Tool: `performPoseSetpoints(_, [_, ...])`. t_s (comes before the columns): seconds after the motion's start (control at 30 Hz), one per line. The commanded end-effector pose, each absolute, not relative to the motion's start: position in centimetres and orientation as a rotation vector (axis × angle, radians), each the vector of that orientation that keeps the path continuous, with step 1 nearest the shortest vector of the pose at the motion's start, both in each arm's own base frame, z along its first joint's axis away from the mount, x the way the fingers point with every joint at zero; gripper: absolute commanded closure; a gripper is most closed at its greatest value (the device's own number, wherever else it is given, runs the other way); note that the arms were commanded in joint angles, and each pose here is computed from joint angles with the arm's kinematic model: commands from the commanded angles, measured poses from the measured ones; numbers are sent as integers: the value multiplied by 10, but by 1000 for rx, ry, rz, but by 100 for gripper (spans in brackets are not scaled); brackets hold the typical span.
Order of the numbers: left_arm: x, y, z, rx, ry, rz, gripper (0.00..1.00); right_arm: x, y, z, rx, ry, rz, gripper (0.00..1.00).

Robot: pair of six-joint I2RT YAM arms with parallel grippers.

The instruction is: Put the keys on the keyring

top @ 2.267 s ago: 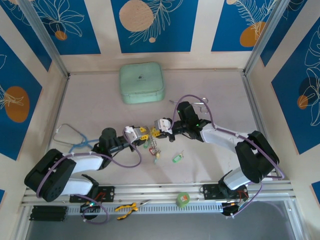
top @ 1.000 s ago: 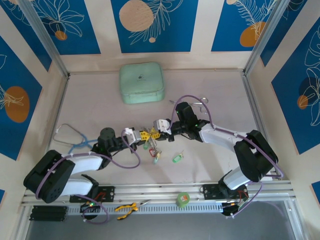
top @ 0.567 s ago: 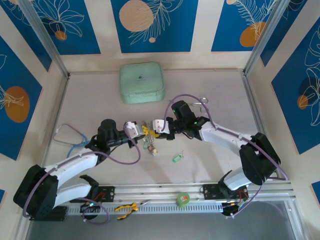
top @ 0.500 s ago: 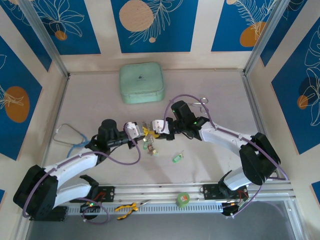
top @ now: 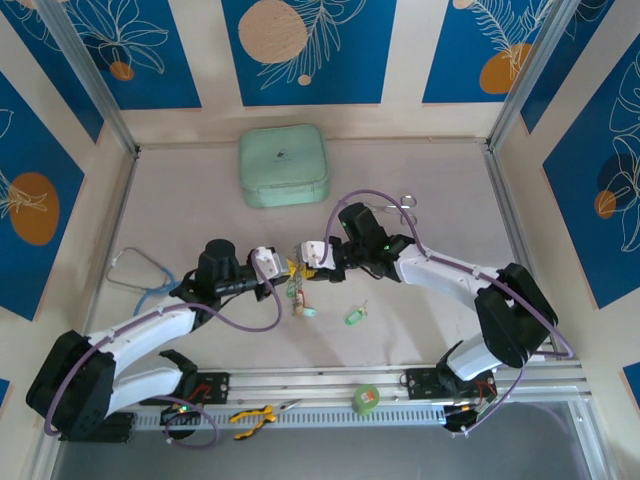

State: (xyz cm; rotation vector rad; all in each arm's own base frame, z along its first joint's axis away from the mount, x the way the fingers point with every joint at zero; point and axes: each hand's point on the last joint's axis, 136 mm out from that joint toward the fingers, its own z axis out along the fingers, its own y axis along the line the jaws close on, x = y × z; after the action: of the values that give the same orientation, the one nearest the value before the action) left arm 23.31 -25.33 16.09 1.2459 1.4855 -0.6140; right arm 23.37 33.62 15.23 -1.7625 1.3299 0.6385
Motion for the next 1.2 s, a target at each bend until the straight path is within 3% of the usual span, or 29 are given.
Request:
performPoseSetpoints(0.0, [229,-259,175,1276,1421,-625,100,231,346,164,-1749,1289,695,74])
performPoseSetpoints(0.3, [228,-260,174,1293,1425,-625,100,229,345,164,-1758,1290,720,82])
performPoseSetpoints(0.5, [227,-260,178,1279,1407,-633,100,225,347,163,-1765,1295,758,100])
performPoseSetpoints(0.6, [229,-259,179,1253,1404,-629,100,223,345,162,-1758,1300,785,100])
performPoseSetpoints(0.63, [230,-259,179,1245,1404,-628,98,222,344,162,-1753,1303,799,100])
performPoseSetpoints(0.7, [232,-257,177,1219,1407,-626,81,222,343,161,-1741,1304,824,100])
performPoseSetpoints(0.77, [232,-257,174,1200,1401,-631,73,221,341,160,-1733,1305,850,100])
performPoseSetpoints(1.03, [230,-250,168,1080,1340,-660,55,219,337,159,-1709,1298,924,100])
performPoseSetpoints(1.17, [229,-252,162,1076,1330,-684,54,214,336,163,-1710,1270,975,100])
